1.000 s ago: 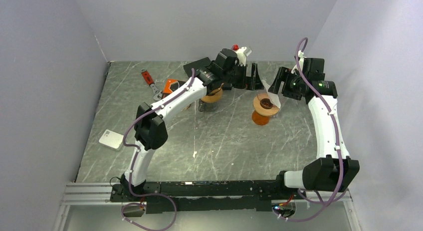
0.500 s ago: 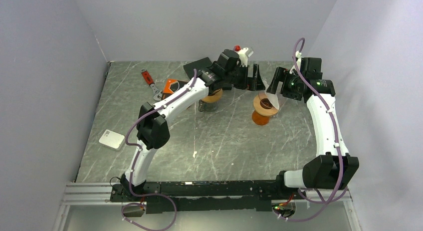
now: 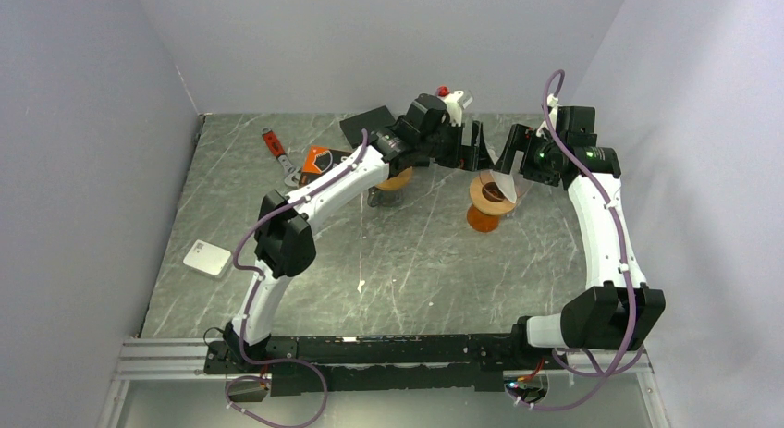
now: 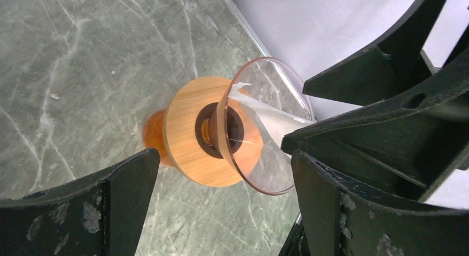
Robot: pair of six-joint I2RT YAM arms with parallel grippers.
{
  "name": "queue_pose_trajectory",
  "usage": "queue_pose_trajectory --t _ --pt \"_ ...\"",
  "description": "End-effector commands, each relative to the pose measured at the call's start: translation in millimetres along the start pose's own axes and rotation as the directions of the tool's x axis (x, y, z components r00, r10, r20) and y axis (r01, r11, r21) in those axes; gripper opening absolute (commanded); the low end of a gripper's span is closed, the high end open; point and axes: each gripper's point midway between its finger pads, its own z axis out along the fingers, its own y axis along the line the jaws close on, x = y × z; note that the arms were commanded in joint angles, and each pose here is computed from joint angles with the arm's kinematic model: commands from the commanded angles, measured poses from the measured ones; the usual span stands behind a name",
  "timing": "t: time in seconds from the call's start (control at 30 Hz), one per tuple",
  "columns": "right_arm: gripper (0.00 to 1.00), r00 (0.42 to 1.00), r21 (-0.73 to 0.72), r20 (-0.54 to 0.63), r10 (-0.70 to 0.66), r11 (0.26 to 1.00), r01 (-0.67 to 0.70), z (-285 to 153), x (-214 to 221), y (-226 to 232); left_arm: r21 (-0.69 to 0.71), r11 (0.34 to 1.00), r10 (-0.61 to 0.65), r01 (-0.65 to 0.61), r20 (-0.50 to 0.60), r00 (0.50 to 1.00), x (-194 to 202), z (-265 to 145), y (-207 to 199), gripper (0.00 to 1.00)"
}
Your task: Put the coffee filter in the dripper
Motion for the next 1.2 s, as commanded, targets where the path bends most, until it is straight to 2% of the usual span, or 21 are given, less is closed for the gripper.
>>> queue_pose_trajectory --t 0.0,0.23,0.77,1.17 --pt "0.9 0.996 -0.027 0.094 -0.013 1.0 0.015 -20 -26 12 -0.025 0.999 0.042 -0.041 0.048 0.998 -15 -2 -3 0.93" --pt "0.9 0.991 -0.026 0.128 -0.025 0.999 0.029 -28 -31 14 -0.041 0.998 0.046 -0.044 0.048 0.998 -12 1 2 0.91" --pt "0.9 0.997 0.072 0.074 0.006 0.997 -0.012 -16 -24 -6 -0.031 0.998 0.061 -0.059 0.051 0.997 -14 3 -1 0.93" --pt "0.86 0.998 0.047 0.006 0.056 0.997 -0.056 -2 -11 -10 -0.023 0.998 0.064 -0.063 0.042 0.997 -10 9 -1 0.92"
